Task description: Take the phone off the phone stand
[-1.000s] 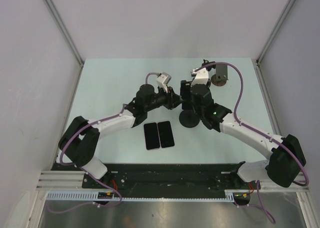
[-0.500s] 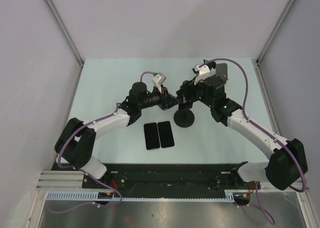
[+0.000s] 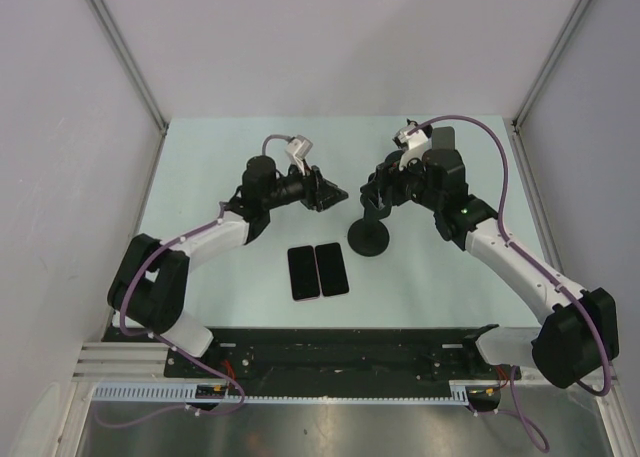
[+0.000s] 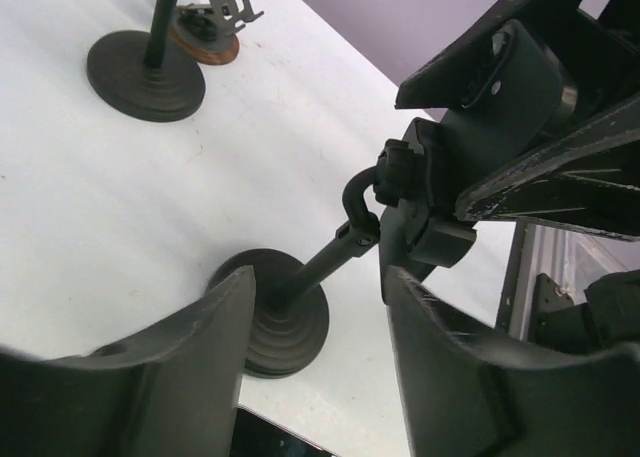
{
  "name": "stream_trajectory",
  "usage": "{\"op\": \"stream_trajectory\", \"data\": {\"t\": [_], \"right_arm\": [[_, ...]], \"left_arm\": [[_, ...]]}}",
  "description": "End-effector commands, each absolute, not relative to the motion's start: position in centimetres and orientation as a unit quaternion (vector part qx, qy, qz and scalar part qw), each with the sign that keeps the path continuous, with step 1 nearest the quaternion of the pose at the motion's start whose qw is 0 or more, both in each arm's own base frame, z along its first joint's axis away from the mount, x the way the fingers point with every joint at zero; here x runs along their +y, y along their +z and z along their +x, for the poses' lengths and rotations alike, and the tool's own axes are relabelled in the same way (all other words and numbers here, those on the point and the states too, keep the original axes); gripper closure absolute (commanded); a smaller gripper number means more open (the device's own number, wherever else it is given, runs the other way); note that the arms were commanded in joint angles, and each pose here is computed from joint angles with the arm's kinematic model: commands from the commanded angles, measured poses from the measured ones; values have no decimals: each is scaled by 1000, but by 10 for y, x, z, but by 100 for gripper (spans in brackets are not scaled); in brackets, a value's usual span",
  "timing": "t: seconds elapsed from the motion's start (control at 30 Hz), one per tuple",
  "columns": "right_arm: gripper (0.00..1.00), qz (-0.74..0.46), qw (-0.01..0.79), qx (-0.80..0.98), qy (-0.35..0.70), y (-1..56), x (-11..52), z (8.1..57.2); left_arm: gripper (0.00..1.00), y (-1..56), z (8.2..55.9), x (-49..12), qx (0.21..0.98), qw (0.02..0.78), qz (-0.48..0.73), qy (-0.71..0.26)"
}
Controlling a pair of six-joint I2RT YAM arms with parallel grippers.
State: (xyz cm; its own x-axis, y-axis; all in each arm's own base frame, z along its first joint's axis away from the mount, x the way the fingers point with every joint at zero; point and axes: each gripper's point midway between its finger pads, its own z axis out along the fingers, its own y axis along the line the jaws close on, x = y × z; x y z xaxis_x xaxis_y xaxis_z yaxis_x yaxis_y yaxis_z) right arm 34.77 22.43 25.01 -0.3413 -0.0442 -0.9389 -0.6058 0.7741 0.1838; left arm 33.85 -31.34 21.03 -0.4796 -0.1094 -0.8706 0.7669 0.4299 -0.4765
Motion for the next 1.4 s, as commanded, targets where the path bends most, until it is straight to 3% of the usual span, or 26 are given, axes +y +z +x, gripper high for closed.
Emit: {"op": "stream_trajectory", "data": {"t": [0.0, 0.07, 0.1, 0.27, 0.57, 0.67, 0.77, 0.83, 0.93, 1.0, 1.2, 1.37], "right_arm": [[100, -222, 552, 761, 259, 265, 220, 346], [100, -219, 555, 760, 258, 266, 219, 347], [100, -217, 555, 761, 256, 266, 218, 348], [100, -213, 557, 762, 253, 265, 218, 349], [100, -211, 558, 763, 249, 265, 220, 349], [100, -212, 557, 764, 247, 264, 219, 349], [100, -210, 552, 769, 243, 261, 217, 347], [100, -209, 550, 771, 242, 261, 216, 346], [100, -209, 549, 773, 242, 260, 215, 345], [100, -209, 549, 772, 242, 261, 215, 344], [100, -211, 546, 773, 246, 259, 217, 344], [100, -210, 546, 772, 247, 260, 217, 344]], "left_arm": [[27, 236, 337, -318, 688, 471, 244, -495], [11, 241, 333, -321, 677, 485, 263, -487], [8, 243, 327, -326, 671, 489, 275, -486], [3, 248, 315, -340, 644, 511, 323, -469], [11, 253, 326, -361, 628, 534, 348, -447], [21, 252, 332, -364, 632, 537, 341, -442], [42, 249, 336, -364, 637, 537, 337, -437], [46, 245, 335, -365, 639, 535, 339, -437], [43, 241, 334, -365, 640, 532, 342, -437], [36, 240, 333, -364, 640, 530, 343, -438], [35, 241, 331, -367, 636, 526, 350, -443], [26, 240, 325, -368, 631, 520, 359, -450]]}}
